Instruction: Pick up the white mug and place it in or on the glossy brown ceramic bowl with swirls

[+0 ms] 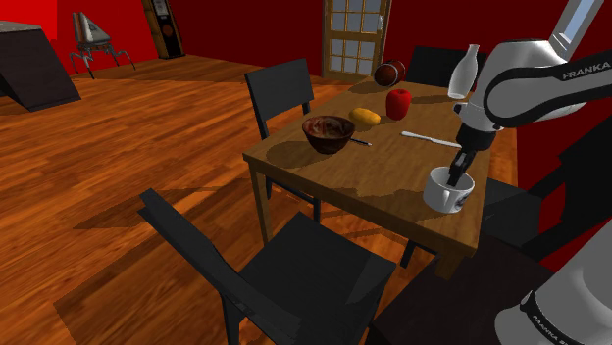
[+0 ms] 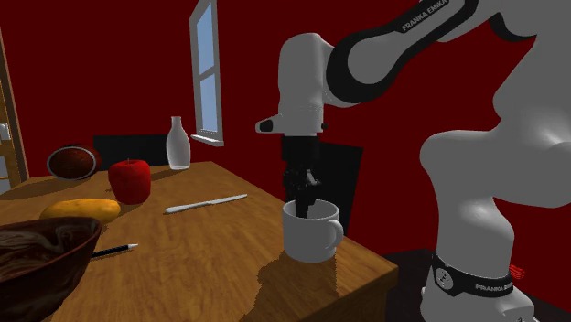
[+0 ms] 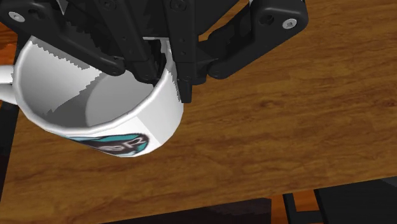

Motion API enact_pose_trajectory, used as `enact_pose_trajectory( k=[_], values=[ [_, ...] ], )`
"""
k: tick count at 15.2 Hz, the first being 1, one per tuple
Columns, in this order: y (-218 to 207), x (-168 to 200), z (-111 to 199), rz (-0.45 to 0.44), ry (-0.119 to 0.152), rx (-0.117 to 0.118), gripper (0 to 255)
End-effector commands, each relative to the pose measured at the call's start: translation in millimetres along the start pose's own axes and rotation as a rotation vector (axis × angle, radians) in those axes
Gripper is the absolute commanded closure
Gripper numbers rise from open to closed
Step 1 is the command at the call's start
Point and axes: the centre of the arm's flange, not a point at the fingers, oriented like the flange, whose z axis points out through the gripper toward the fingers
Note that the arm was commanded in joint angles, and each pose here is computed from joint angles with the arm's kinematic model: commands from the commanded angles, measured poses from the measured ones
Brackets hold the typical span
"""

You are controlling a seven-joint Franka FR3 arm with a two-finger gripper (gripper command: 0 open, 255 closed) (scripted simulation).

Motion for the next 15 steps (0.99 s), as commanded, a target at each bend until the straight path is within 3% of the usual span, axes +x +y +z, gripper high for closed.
enact_pose_trajectory(
  k=[1,4,15],
  values=[
    [0.0,-0.1,0.1,0.0,0.0,0.0,255],
    [-0.1,0.0,0.2,0.0,0.0,0.0,255],
    [-2.8,1.2,-57.8,0.0,0.0,0.0,255]
  ],
)
